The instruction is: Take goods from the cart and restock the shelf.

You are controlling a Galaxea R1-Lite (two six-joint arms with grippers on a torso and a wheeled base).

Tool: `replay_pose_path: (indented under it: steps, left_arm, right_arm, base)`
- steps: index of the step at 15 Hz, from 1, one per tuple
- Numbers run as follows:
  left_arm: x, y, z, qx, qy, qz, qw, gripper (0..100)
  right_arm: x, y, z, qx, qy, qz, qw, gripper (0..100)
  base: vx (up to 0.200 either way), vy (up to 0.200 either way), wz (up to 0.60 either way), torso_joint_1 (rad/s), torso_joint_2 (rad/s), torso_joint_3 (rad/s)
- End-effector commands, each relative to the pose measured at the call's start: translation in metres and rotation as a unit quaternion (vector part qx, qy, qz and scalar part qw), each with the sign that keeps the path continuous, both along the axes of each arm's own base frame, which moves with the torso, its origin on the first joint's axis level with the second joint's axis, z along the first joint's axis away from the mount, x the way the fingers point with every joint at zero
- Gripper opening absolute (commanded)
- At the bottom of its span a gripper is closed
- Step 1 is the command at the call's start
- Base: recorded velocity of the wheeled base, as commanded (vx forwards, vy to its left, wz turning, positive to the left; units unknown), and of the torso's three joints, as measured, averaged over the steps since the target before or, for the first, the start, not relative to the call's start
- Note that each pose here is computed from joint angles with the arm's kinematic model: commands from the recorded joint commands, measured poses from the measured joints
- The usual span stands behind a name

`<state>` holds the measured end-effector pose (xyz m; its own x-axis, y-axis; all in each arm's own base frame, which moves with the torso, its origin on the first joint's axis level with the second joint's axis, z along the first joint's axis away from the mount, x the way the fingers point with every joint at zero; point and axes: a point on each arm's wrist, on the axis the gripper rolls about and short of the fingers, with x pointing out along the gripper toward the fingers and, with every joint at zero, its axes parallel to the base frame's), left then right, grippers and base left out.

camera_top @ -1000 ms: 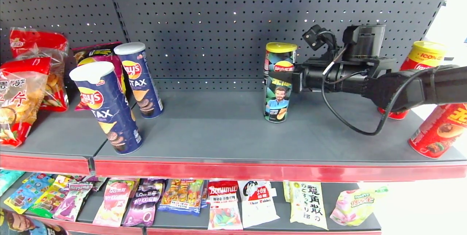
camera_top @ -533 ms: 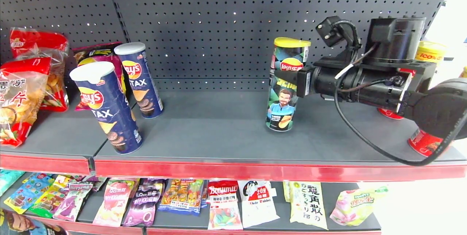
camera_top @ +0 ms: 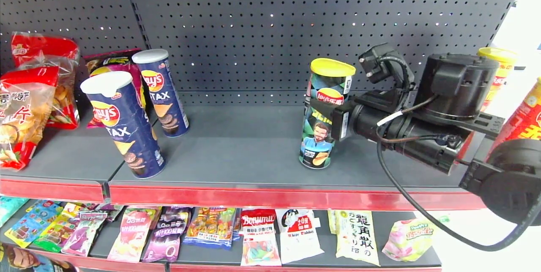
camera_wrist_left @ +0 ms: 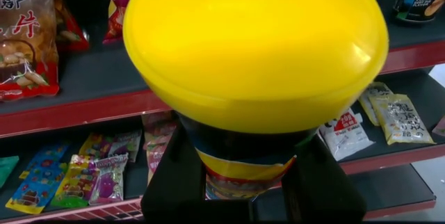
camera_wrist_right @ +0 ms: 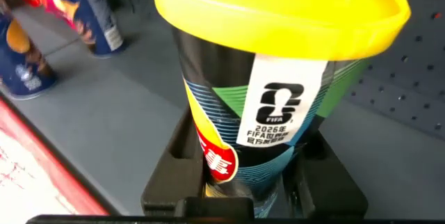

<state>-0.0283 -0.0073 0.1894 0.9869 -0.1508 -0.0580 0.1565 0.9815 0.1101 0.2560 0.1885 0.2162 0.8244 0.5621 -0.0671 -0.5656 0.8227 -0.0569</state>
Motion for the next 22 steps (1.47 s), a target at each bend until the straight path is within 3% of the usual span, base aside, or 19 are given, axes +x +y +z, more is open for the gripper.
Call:
replay_pose_path:
  steps: [1, 13, 22]
  left_arm:
    - [0.000, 0.000, 0.000, -0.001, -0.001, 0.001, 1.0000, 0]
    - [-0.001, 0.000, 0.000, 0.000, -0.004, 0.000, 1.0000, 0]
    - [-0.001, 0.000, 0.000, 0.000, -0.004, 0.000, 1.0000, 0]
  right_arm:
    - [-0.006, 0.000, -0.002, -0.004, 0.001, 0.005, 1.000, 0]
    - [-0.026, 0.005, -0.009, -0.008, 0.002, 0.032, 0.999, 0]
    - [-0.029, 0.003, -0.016, -0.038, -0.005, 0.036, 0.999, 0]
  base:
    - [0.000, 0.000, 0.00, 0.000, 0.00, 0.000]
    - [0.000, 0.000, 0.00, 0.000, 0.00, 0.000]
    - [0.000, 0.000, 0.00, 0.000, 0.00, 0.000]
